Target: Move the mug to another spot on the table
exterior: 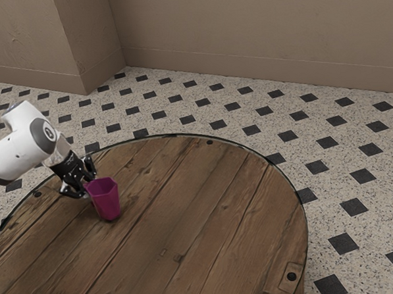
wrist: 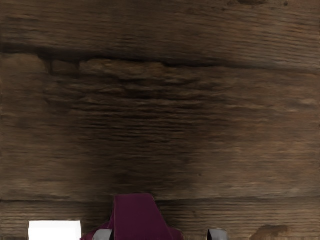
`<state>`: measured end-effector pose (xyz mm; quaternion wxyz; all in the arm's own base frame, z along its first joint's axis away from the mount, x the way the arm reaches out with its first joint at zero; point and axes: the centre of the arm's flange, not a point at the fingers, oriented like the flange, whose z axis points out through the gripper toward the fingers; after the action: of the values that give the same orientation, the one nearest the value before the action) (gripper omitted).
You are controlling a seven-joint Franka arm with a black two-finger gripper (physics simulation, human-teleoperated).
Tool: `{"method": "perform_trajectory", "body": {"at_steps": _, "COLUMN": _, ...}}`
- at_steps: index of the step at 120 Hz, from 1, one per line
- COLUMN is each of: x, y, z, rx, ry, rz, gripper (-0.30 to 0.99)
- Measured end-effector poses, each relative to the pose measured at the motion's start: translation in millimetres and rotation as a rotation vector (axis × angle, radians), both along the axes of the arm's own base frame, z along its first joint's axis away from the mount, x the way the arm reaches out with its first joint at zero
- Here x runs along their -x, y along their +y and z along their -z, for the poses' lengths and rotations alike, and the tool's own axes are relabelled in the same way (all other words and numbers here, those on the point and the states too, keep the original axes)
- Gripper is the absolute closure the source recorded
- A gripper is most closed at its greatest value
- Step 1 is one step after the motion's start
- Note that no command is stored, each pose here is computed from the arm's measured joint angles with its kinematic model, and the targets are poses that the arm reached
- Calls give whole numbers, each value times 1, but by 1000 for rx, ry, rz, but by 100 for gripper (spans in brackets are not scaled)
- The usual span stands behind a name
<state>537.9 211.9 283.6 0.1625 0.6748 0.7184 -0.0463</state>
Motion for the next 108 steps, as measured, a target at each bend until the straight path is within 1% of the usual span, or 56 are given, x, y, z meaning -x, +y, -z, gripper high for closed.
{"method": "perform_trajectory", "body": {"at_steps": 16, "x": 1, "y": -4, "z": -16, "rx": 27, "ry": -16, "rz": 23, "gripper": 57}}
{"method": "perform_trajectory", "body": {"at_steps": 24, "x": 5, "y": -9, "z": -18, "rx": 65, "ry": -10, "rz": 27, "gripper": 59}}
{"method": "perform_trajectory", "body": {"at_steps": 31, "x": 13, "y": -18, "z": -12, "rx": 112, "ry": 8, "rz": 24, "gripper": 59}}
{"method": "perform_trajectory", "body": {"at_steps": 46, "x": 21, "y": -66, "z": -1, "rx": 218, "ry": 31, "rz": 51, "gripper": 63}}
{"method": "perform_trajectory", "body": {"at_steps": 57, "x": 21, "y": -103, "z": 1, "rx": 284, "ry": 36, "rz": 75, "gripper": 64}}
{"method": "perform_trajectory", "body": {"at_steps": 65, "x": 20, "y": -135, "z": 5, "rx": 318, "ry": 50, "rz": 106, "gripper": 65}}
{"method": "perform_trajectory", "body": {"at_steps": 73, "x": 30, "y": -149, "z": 13, "rx": 330, "ry": 71, "rz": 104, "gripper": 66}}
{"method": "perform_trajectory", "body": {"at_steps": 83, "x": 41, "y": -151, "z": 18, "rx": 322, "ry": 81, "rz": 85, "gripper": 70}}
{"method": "perform_trajectory", "body": {"at_steps": 108, "x": 42, "y": -149, "z": 23, "rx": 292, "ry": 80, "rz": 52, "gripper": 74}}
